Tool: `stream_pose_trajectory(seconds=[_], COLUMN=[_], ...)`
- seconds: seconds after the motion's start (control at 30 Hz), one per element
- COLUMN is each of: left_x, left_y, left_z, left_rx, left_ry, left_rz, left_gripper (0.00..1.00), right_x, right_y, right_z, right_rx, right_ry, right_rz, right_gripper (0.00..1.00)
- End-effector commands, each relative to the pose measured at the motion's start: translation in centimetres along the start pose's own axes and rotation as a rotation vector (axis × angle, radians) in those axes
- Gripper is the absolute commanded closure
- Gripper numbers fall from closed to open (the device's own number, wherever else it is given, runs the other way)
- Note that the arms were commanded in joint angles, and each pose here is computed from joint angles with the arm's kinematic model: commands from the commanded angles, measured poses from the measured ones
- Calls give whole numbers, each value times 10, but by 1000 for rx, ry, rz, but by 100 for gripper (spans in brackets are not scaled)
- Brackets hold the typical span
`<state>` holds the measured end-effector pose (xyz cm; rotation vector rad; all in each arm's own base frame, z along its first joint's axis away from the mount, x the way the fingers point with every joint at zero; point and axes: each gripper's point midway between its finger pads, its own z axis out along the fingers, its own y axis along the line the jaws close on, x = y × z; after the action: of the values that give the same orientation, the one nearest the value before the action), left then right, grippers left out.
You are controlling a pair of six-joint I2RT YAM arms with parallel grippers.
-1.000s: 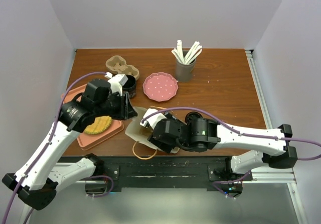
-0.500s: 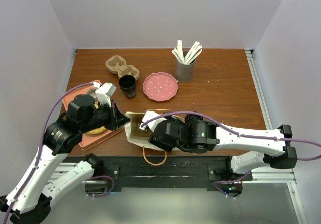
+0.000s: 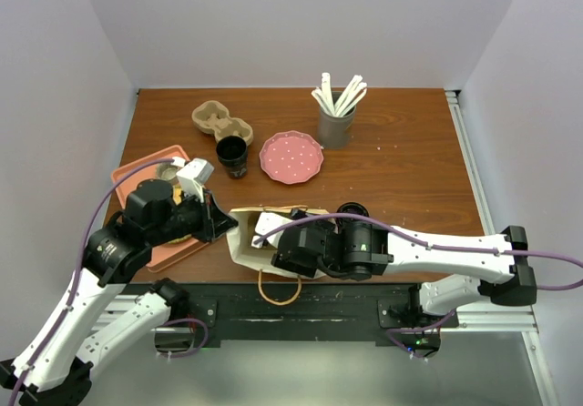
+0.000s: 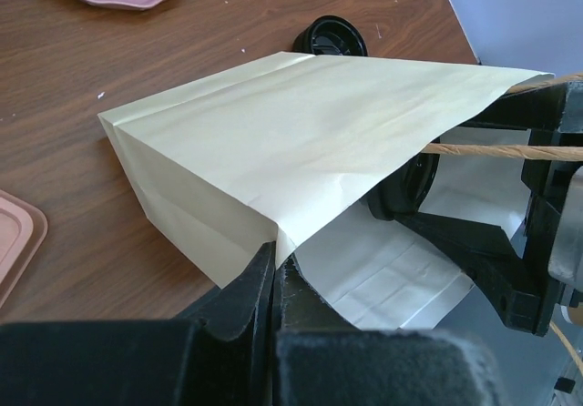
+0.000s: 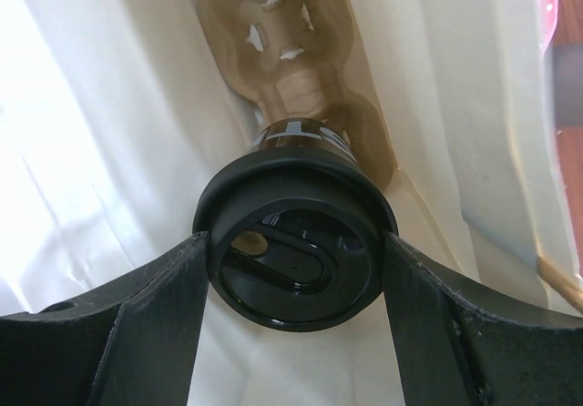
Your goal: Pack the takeout coffee
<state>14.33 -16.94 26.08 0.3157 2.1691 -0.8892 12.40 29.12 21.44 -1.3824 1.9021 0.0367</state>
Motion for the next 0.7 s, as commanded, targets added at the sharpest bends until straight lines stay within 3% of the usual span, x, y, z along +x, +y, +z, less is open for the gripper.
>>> stream_pose_trajectory(seconds=[0.0, 0.67], left_x=[-15, -5], left_y=[-4, 6], left_z=[-5, 7], left_rx=[10, 9], left_ry=[-76, -61], left_rz=[44, 84], left_gripper=[100, 100], right_x=[-5, -4], right_y=[-2, -6], right_z=[-5, 18], right_rx=[-24, 59], right_ry=[-40, -84], right_rz=[-98, -156], right_gripper=[85, 87])
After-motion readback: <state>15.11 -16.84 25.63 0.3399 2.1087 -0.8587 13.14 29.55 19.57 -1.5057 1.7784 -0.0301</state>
